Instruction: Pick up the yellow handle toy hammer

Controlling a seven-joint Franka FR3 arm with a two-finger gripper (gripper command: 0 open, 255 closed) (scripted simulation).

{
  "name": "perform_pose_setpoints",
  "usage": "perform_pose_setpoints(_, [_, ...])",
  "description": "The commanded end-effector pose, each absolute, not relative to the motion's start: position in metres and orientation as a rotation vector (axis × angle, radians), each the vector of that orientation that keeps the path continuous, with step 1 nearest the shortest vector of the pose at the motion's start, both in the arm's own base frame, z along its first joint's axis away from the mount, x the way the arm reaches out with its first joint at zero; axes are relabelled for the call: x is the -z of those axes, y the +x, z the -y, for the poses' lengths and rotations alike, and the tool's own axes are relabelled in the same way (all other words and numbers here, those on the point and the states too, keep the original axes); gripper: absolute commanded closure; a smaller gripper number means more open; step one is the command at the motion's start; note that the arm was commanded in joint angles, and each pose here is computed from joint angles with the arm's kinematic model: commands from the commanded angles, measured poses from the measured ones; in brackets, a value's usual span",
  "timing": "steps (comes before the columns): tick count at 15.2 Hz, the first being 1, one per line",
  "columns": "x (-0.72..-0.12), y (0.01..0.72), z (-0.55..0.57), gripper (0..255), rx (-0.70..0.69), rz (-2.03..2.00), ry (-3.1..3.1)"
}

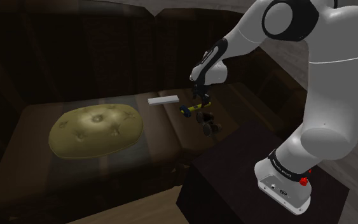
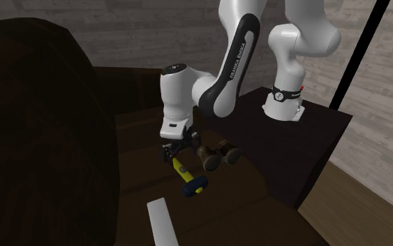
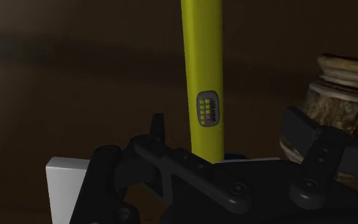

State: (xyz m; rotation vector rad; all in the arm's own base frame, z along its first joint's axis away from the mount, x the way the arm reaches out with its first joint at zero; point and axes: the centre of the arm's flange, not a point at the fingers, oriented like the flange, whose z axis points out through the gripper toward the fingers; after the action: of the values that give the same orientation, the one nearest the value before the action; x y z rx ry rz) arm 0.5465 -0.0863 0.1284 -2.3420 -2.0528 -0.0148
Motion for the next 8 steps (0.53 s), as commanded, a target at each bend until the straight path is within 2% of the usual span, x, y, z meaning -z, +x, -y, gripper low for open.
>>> perform_pose_setpoints(1, [-0.116, 0.553, 0.087, 0, 0.017, 2.079, -2.317])
perform_pose_setpoints(8, [-0.081, 0.553, 0.087, 0, 0.017, 2.079, -2.317])
